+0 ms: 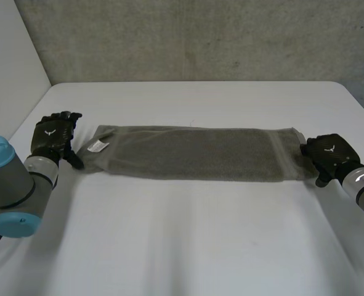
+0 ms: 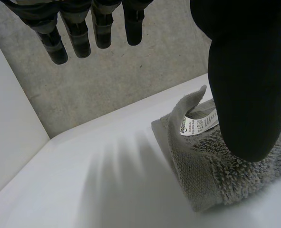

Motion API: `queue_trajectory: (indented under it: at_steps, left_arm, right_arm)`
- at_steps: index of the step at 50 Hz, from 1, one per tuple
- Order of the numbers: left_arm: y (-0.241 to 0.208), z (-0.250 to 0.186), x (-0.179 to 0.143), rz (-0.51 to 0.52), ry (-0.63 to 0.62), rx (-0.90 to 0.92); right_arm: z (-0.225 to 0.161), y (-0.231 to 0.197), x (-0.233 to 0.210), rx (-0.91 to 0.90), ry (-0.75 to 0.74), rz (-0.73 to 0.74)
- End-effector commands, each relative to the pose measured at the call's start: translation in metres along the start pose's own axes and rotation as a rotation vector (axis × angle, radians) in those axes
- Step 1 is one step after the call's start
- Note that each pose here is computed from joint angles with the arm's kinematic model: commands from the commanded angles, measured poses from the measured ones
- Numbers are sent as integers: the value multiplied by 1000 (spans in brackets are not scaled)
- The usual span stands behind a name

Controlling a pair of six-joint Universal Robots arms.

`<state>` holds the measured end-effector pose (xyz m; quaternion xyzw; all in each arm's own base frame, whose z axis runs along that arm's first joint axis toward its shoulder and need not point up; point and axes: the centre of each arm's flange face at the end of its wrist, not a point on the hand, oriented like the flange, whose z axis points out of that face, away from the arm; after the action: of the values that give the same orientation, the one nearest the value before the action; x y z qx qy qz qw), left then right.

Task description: Fold the towel.

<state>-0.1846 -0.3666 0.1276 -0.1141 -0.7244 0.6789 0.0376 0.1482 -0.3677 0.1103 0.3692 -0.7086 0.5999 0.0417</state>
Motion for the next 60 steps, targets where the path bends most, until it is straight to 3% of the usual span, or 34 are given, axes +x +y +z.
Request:
queue_trajectory:
  at_steps: [1,22,29,34,41,43,49,51,52,54,57,59,60]
  left_arm:
    - [0,0,0,1,1,-2]
    - [-2,-5,0,1,0,-1]
    - [-28,-15,-1,3,-2,53]
    - [-54,-24,0,7,0,108]
    - [-77,-37,8,9,35,139]
    - [-80,-38,11,9,43,146]
    - [-87,-40,15,6,54,169]
    - [-88,-40,17,7,58,172]
    - [-89,-41,18,7,63,173]
    - [-89,-42,20,7,69,175]
    - [-90,-43,25,7,82,178]
    - [-89,-44,28,6,87,177]
    - [-89,-44,30,6,93,176]
  right_arm:
    - [5,5,-1,-5,-4,8]
    - [4,-2,18,-1,30,70]
    - [-13,6,85,-119,117,146]
    - [-16,5,120,-153,177,109]
    - [-16,-47,127,-83,221,-13]
    - [-14,-104,98,44,185,-78]
    - [-11,-171,28,221,53,-132]
    - [-13,-206,-43,330,-81,-172]
    - [-13,-206,-44,330,-82,-172]
    - [-16,-222,-109,412,-203,-196]
    - [-19,-226,-142,445,-266,-206]
    - [-26,-223,-202,505,-373,-231]
    - [-26,-223,-203,505,-374,-231]
